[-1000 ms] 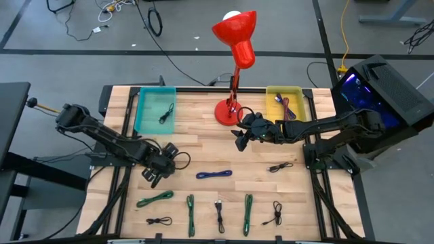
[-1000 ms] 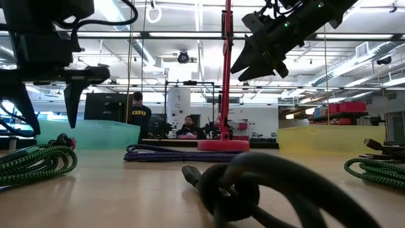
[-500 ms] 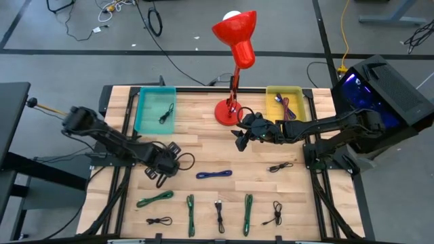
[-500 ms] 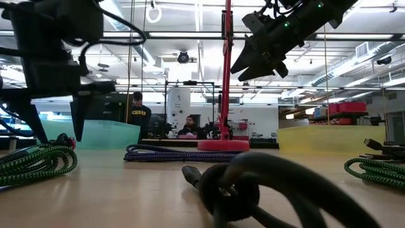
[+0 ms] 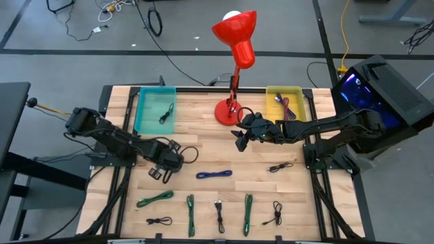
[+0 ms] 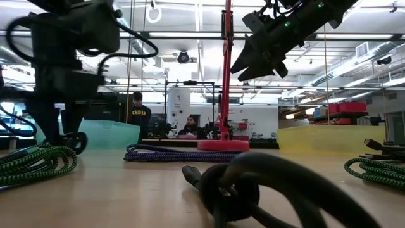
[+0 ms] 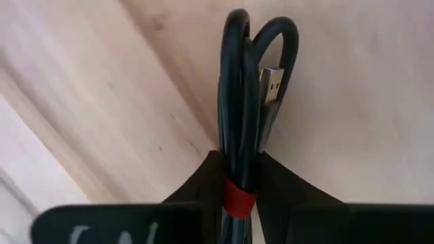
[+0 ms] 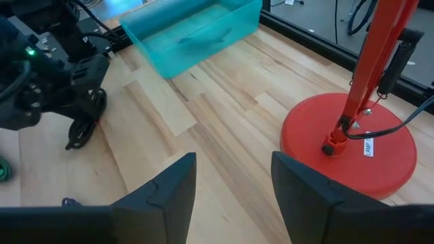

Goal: Pick & Place USB Port
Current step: Put the black USB cable into the green bin

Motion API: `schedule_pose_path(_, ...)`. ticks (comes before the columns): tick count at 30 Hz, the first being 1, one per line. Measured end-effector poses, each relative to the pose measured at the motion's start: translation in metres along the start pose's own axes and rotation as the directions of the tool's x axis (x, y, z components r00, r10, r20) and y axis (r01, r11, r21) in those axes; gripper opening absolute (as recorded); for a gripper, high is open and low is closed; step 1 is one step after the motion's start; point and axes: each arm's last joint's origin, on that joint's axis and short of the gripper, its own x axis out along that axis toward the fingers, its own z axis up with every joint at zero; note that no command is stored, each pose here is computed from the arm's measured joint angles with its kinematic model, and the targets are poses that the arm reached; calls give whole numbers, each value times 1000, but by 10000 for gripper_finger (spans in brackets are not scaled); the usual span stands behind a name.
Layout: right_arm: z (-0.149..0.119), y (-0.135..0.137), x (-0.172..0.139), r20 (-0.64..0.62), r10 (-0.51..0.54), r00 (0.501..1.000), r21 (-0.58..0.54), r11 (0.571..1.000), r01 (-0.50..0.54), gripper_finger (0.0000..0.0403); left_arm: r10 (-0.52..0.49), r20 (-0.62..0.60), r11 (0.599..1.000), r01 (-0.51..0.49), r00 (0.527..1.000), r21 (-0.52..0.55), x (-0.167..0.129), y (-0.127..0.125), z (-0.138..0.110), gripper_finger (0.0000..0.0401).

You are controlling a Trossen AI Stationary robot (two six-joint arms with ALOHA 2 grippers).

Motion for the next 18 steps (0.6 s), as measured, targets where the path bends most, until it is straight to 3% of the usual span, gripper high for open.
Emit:
schedule_pose_path(4, 0, 0, 0, 0, 0, 1000, -3, 1000, 0, 191, -49, 61, 980, 60, 997, -188, -9, 5, 12, 57)
schedule_pose_path(8, 0, 0, 0, 0, -1, 1000, -3, 1000, 1, 191, -16, 145, 957, 57, 989, -286, -35, 16, 35, 57)
schedule_pose_path(14, 0, 0, 0, 1, -1, 1000, -3, 1000, 1, 191, 196, 97, 885, -134, 976, -445, -84, 39, 51, 57)
schedule_pose_path(18, 0, 0, 0, 0, -2, 1000, -3, 1000, 2, 191, 351, 69, 779, -250, 934, -575, -119, 58, 34, 57)
